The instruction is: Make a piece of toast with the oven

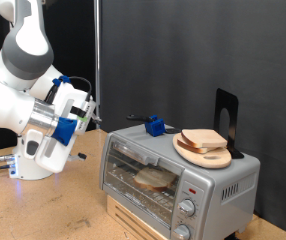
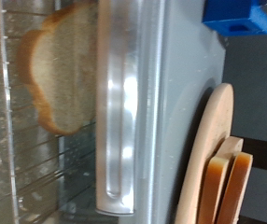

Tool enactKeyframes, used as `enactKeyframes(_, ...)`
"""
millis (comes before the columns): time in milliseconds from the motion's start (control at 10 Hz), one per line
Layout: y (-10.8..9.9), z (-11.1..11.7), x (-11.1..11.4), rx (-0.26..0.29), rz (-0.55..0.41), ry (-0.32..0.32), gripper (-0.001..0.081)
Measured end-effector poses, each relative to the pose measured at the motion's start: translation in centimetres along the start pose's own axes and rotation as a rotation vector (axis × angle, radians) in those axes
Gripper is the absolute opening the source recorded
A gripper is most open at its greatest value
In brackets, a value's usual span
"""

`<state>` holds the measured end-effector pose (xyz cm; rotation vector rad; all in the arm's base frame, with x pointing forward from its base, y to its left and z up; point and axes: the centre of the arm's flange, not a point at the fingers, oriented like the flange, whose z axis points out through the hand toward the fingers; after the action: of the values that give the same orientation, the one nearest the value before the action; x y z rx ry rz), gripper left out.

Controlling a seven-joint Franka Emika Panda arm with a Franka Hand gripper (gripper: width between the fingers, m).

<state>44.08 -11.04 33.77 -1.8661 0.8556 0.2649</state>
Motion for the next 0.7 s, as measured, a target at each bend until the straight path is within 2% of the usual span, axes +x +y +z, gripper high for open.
enactKeyframes(300,-1.7,1.8,3.4,-0.007,-0.003,-0.024,0.0800)
enactKeyframes(400,-2.4,2.2,4.6,0.011,0.009,-0.009,0.0800)
enactKeyframes(500,-3.0,2.5,6.1,0.049,0.034,0.051,0.0800)
enactKeyframes(600,-3.3,3.0,6.9,0.067,0.056,0.085,0.0800)
enactKeyframes(700,-3.2,3.1,6.8,0.060,0.050,0.070,0.0800)
